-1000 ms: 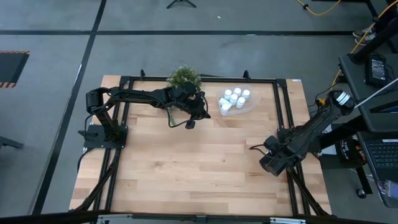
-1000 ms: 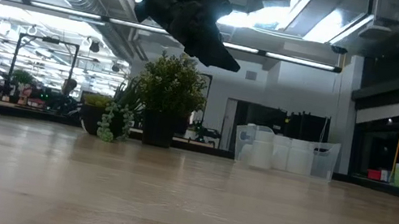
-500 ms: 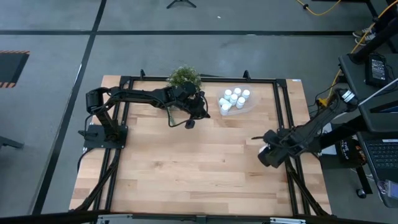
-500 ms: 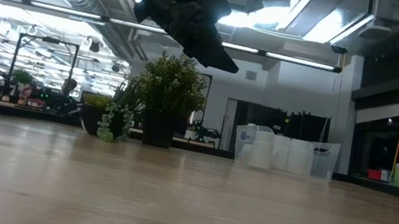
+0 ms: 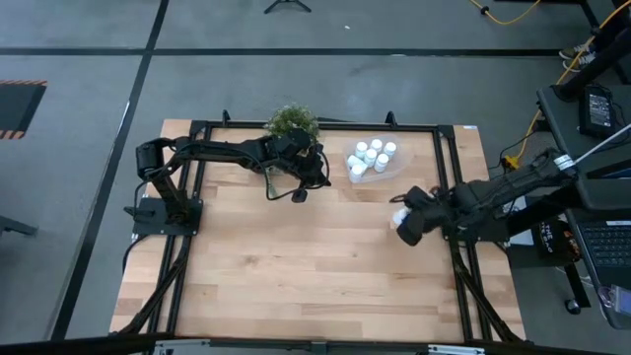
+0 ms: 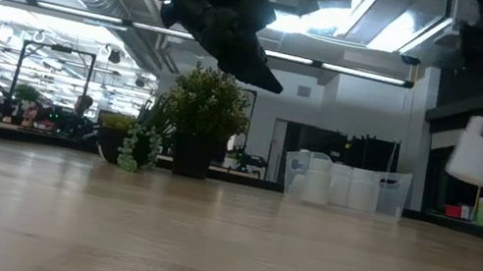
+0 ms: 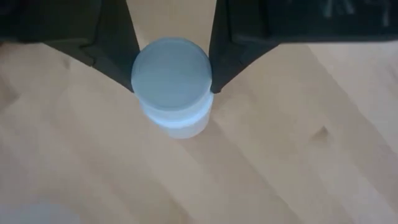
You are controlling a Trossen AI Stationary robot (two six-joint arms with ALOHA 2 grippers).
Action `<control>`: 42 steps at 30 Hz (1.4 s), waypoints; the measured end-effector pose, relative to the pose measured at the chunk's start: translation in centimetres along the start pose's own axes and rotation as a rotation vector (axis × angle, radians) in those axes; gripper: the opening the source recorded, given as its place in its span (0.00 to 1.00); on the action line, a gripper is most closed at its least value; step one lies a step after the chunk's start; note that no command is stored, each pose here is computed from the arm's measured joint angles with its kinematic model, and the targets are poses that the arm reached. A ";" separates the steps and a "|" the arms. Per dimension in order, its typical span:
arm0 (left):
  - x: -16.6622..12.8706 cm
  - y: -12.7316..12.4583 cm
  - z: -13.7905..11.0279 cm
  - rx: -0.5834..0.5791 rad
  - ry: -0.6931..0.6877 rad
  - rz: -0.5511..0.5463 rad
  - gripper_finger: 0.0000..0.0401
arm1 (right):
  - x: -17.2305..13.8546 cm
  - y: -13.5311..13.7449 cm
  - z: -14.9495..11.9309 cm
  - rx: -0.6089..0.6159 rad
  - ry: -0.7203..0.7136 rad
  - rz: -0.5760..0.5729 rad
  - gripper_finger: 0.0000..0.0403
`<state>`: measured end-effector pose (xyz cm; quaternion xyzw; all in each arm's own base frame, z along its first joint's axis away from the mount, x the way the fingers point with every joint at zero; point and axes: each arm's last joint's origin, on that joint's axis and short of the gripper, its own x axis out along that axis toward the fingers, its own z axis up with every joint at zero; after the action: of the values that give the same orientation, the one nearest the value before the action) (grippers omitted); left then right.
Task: Pick and place pill bottles into a basket
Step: Put the white pill bottle into the transparent bin
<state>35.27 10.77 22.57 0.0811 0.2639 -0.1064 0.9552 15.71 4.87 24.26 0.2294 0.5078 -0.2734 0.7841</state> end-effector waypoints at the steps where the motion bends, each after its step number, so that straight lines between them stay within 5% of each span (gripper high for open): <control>1: 0.0 0.0 0.0 -0.002 0.000 0.000 0.00 | -0.1 -0.1 0.5 -0.009 -0.013 0.001 0.38; 13: 0.0 0.3 0.7 0.021 -0.065 0.024 0.01 | -0.7 -1.1 7.0 -0.195 -0.165 -0.021 0.38; 23: -0.4 1.0 0.1 0.018 -0.041 0.037 0.01 | 0.8 -3.2 11.5 -0.290 -0.123 -0.155 0.38; 42: -0.4 1.0 0.1 0.011 -0.042 0.039 0.01 | 0.9 -2.8 16.5 -0.471 0.028 -0.198 0.38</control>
<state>35.24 11.76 22.98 0.0890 0.2417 -0.0910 0.9620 25.26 -7.91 29.49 -0.0065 0.5883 -0.2198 0.7782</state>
